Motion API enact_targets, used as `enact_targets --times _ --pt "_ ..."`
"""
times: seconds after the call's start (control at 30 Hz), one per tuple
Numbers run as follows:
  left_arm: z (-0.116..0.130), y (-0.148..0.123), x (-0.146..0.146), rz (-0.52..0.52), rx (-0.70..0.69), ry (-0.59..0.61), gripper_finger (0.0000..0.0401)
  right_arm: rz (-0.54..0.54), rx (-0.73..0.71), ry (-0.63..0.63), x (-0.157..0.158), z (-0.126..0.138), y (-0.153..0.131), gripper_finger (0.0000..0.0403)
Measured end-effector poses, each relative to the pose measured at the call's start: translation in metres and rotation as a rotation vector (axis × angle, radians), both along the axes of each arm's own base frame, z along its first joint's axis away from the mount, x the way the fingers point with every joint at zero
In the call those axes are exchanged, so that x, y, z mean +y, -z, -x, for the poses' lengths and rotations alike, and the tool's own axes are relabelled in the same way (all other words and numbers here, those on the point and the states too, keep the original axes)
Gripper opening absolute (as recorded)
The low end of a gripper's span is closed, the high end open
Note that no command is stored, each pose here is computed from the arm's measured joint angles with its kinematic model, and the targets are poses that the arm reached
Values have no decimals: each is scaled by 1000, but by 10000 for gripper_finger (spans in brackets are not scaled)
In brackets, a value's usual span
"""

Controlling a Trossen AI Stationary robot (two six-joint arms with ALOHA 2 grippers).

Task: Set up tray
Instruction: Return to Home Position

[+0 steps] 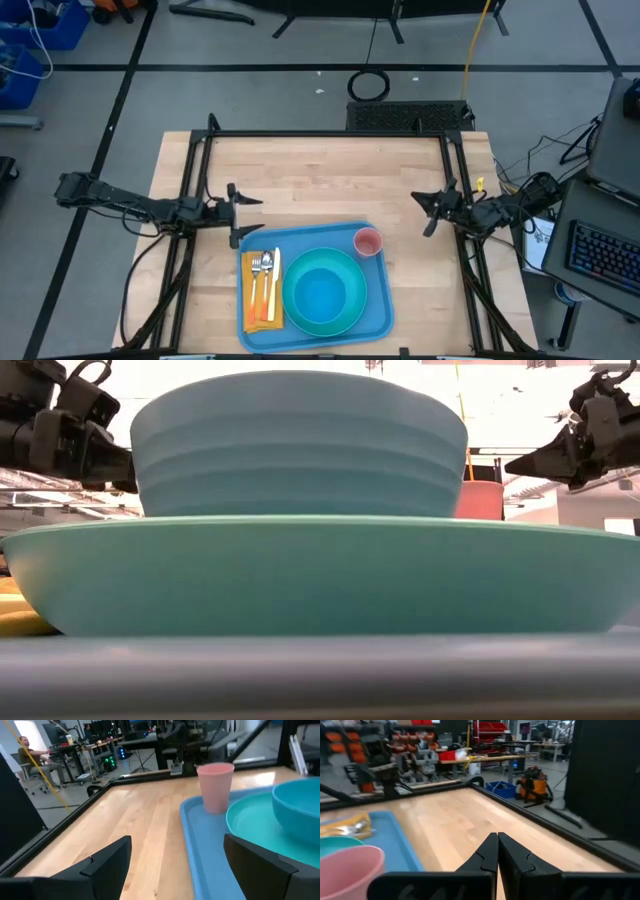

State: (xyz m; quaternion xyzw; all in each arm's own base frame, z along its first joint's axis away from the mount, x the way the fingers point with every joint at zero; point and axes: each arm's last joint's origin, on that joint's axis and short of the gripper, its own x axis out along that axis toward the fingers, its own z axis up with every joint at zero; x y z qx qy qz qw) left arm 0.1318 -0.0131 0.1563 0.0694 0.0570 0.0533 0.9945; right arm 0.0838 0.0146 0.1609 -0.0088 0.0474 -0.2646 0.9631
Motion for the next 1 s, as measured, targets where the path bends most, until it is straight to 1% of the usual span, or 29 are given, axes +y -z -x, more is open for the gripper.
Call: enact_targets --times 0.17,0.4,0.73,1.0 --pt "0 -2 0 47 -28 -3 315 -34 -76 0 0 -1 -7 0" --pt "0 -2 0 49 -28 -3 310 -95 -198 -1 1 -1 -17 0" --pt "0 -2 0 50 -29 -1 321 -100 -208 -2 1 -1 -18 0" --pt "0 -2 0 49 -29 -1 313 -102 -212 -2 1 -1 -19 0"
